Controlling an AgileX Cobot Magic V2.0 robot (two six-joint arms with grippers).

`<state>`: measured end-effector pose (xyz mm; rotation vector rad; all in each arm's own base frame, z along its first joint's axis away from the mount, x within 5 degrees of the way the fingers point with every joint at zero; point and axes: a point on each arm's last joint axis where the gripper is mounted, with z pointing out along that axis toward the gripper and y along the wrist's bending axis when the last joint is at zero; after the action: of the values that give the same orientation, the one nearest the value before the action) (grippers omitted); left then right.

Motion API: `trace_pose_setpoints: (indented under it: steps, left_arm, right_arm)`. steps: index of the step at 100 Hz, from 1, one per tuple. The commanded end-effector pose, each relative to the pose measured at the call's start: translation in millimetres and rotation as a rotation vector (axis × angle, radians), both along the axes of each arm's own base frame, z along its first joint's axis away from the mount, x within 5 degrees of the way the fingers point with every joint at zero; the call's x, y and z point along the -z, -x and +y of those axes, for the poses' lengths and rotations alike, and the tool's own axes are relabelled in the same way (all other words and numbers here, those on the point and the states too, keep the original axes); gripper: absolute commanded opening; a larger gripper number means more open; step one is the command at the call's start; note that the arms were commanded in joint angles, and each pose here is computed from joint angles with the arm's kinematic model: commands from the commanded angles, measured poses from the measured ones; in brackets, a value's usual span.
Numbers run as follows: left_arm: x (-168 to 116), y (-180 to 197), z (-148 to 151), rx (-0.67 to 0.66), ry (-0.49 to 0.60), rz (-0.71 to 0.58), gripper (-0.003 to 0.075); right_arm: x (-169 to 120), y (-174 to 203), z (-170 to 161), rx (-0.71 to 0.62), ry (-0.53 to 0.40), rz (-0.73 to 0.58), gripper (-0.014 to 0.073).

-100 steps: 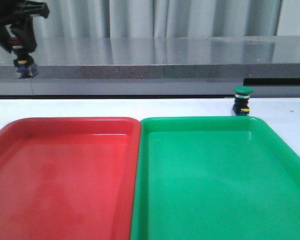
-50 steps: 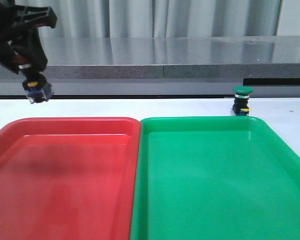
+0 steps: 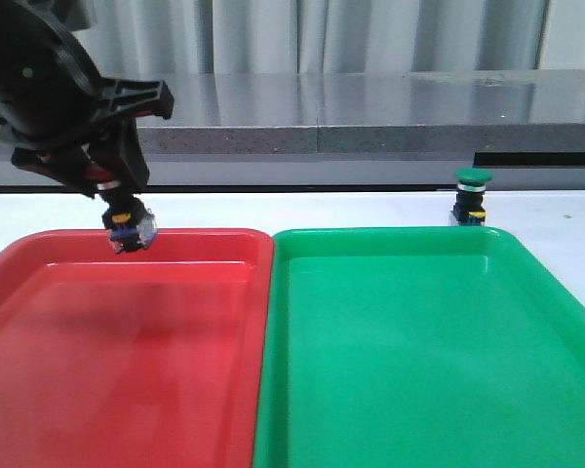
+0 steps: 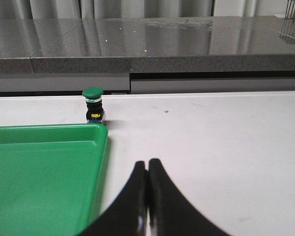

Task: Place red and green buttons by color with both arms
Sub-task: 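Carry the red button into the red tray and open the left gripper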

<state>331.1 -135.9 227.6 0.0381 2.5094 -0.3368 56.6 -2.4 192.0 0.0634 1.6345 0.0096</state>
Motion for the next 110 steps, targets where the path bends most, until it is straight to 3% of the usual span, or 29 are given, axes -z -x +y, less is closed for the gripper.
trace_pose_setpoints:
  steps: [1, 74, 82, 102, 110]
  left_arm:
    - [-15.2, -4.5, -7.0, -0.004, 0.051, -0.085, 0.0104]
    - [14.7, -0.9, -5.1, -0.013, 0.020, -0.009, 0.0125]
    - [14.7, -0.9, -5.0, -0.012, 0.019, -0.009, 0.0189]
    - [14.7, -0.8, -5.0, -0.012, 0.018, -0.008, 0.0482]
    - [14.7, -0.8, -5.0, -0.012, 0.018, -0.008, 0.0545]
  right_arm:
    - [-13.6, 1.8, 0.6, -0.004, 0.009, -0.111, -0.0067]
    - [-13.6, 1.8, 0.6, -0.004, 0.009, -0.111, -0.0067]
    - [-13.6, 1.8, 0.6, -0.004, 0.009, -0.111, -0.0067]
    - [-13.6, 1.8, 0.6, -0.004, 0.009, -0.111, -0.0067]
    - [-13.6, 1.8, 0.6, -0.004, 0.009, -0.111, -0.0067]
